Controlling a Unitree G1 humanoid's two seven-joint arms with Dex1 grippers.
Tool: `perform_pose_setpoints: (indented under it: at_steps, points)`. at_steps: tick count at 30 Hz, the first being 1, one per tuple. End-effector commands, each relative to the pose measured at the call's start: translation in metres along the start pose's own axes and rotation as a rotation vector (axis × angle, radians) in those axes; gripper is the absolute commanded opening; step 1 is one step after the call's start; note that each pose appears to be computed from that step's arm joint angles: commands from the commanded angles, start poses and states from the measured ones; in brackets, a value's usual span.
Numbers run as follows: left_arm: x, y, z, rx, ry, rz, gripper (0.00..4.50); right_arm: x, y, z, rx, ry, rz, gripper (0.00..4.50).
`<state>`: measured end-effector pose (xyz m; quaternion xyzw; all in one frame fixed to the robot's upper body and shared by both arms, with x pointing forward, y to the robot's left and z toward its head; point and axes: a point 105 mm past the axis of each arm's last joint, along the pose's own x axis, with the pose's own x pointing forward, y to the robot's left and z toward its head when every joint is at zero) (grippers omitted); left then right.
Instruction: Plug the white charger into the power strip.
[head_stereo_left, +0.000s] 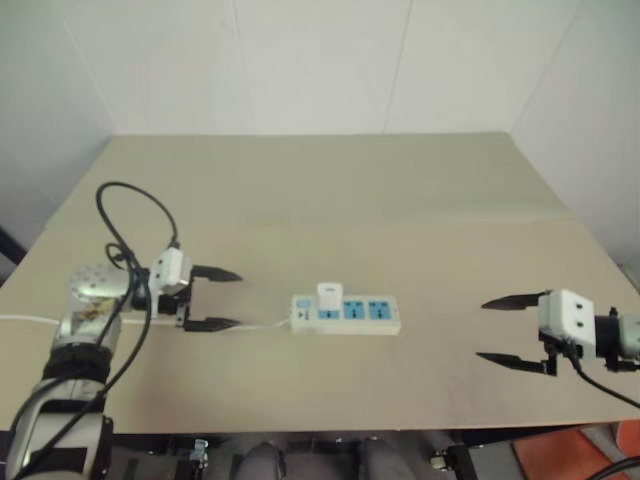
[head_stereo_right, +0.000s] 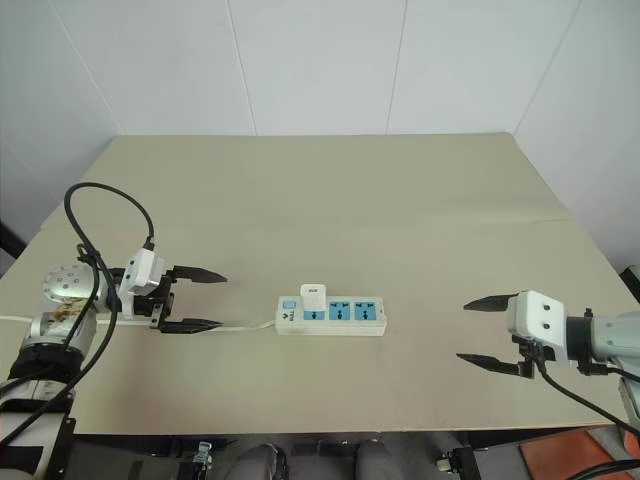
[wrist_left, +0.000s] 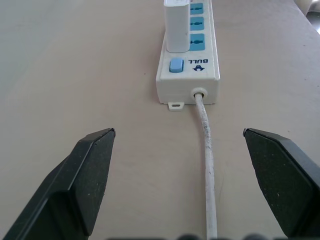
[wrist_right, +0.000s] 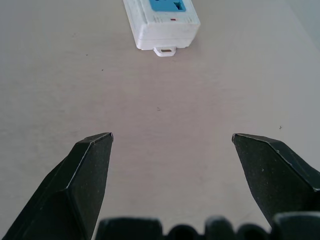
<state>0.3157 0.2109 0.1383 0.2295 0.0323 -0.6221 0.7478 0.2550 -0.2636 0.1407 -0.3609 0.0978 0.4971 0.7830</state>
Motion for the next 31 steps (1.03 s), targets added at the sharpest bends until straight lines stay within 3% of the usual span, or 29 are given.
perform_pose_setpoints:
  at_steps: [1,18,31]
  points:
    - [-0.001,0.003,0.006,0.036,-0.004,0.000,4.46,-0.009,-0.008,0.010,-0.037,-0.008,-0.040,4.50]
    - [0.012,0.005,0.008,0.003,-0.024,-0.052,4.46,-0.008,-0.012,0.024,-0.037,-0.015,-0.012,4.50]
    - [0.013,0.023,0.022,-0.080,0.063,-0.154,4.46,-0.018,-0.028,0.039,0.042,0.016,-0.035,4.50]
